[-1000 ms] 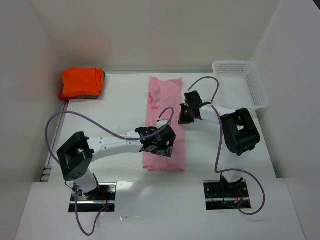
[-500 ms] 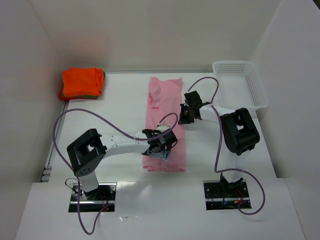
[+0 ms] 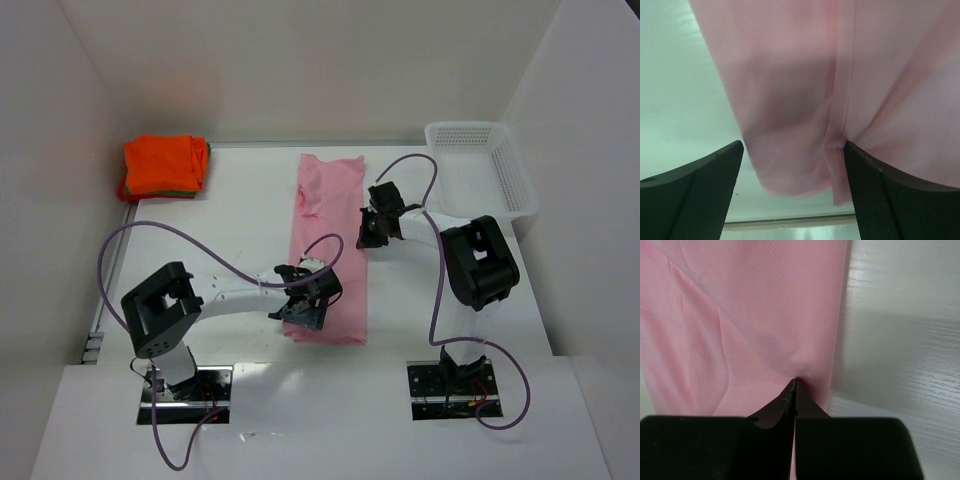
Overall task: Fold and stack the t-shirts
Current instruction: Rotate the tshirt 90 degrees
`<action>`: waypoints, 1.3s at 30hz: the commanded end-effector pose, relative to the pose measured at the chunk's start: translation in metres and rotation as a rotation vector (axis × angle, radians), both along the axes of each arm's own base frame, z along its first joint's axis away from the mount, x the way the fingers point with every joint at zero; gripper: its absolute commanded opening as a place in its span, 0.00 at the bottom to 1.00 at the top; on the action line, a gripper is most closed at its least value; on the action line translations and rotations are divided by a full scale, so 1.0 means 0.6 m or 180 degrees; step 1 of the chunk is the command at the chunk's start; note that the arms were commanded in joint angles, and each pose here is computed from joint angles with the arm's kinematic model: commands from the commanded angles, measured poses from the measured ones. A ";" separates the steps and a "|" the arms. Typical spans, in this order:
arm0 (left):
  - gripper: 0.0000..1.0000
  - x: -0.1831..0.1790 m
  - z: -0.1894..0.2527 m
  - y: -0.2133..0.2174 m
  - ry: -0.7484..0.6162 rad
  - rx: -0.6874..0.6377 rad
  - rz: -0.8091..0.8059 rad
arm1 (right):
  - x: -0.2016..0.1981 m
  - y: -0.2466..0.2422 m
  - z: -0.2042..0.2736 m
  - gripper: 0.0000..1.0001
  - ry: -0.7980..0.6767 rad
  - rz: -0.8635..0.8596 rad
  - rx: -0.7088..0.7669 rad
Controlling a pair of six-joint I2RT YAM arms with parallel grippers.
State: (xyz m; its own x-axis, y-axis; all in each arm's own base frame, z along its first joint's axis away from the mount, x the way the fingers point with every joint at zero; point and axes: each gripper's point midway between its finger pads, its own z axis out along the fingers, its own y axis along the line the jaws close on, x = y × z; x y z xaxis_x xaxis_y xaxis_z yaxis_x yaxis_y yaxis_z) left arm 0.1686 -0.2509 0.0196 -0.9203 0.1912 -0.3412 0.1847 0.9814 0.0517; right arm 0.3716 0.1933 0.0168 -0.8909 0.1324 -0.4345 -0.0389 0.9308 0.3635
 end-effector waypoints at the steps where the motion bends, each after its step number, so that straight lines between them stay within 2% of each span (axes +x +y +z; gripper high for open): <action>1: 0.89 -0.025 0.017 0.013 0.0087 -0.0050 0.0053 | 0.009 0.005 -0.002 0.01 -0.0085 0.0031 -0.0040; 11: 0.89 -0.039 0.076 -0.022 0.0070 -0.0613 -0.0082 | 0.009 0.005 -0.002 0.01 -0.0085 0.0031 -0.0040; 14: 0.89 -0.058 0.067 -0.024 0.0184 -0.0686 -0.0093 | 0.011 0.006 0.001 0.01 -0.0085 0.0031 -0.0040; 25: 0.89 -0.083 0.007 0.000 0.0410 -0.0423 0.0027 | 0.027 0.009 0.053 0.01 -0.0311 0.0011 0.0024; 32: 0.89 -0.096 -0.011 -0.008 0.0534 -0.0303 -0.0126 | 0.023 0.010 0.052 0.01 -0.0275 0.0029 0.0035; 38: 0.89 -0.087 0.088 -0.020 0.0325 -0.0663 -0.0127 | 0.024 0.011 0.089 0.01 -0.0416 0.0027 0.0091; 39: 0.89 -0.083 0.110 -0.028 0.0269 -0.0771 -0.0138 | 0.025 0.011 0.095 0.03 -0.0443 0.0027 0.0101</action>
